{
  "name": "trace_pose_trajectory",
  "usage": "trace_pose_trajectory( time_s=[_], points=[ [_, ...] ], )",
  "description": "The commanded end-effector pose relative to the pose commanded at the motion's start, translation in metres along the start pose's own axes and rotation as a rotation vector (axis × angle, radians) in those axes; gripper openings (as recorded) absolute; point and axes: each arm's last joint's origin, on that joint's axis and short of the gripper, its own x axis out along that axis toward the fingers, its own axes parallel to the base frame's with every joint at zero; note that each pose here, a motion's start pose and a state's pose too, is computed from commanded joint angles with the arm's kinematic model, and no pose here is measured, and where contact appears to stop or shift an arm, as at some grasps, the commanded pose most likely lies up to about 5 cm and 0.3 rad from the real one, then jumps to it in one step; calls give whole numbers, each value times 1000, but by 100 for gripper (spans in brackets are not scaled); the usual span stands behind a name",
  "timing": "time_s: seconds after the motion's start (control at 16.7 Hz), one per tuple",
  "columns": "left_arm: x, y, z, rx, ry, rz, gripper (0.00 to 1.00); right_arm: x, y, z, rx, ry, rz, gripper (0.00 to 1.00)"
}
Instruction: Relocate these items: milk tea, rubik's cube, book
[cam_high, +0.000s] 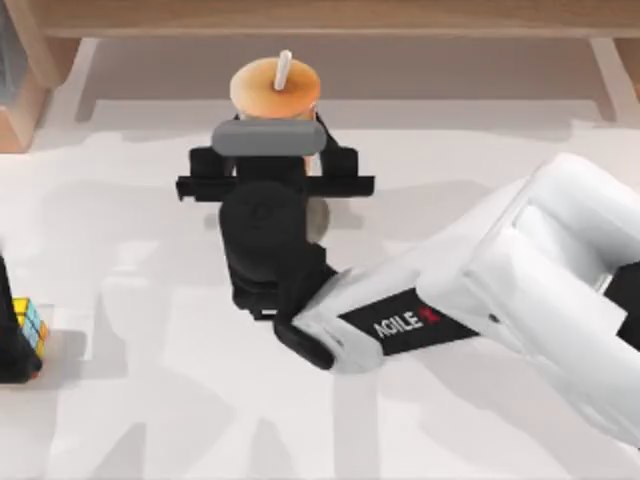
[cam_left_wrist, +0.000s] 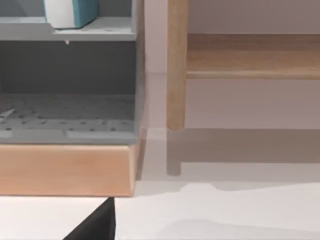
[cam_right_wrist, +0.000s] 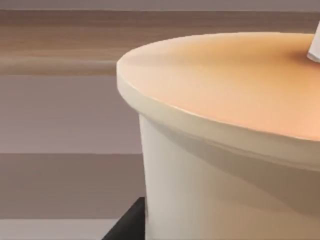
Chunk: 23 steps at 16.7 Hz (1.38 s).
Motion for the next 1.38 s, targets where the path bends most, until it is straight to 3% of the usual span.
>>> trace_pose_trajectory(
  time_s=[0.24,0.3,0.84,1.38],
  points=[
    [0,0,0,0,0,0,100,0,0,0,0,0,0,98],
    [0,0,0,0,0,0,100,0,0,0,0,0,0,100],
    [0,0,0,0,0,0,100,0,-1,0,0,0,-3,100],
    [0,0,0,0,0,0,100,-27,-2,-1,-4,2,-5,100]
  ],
)
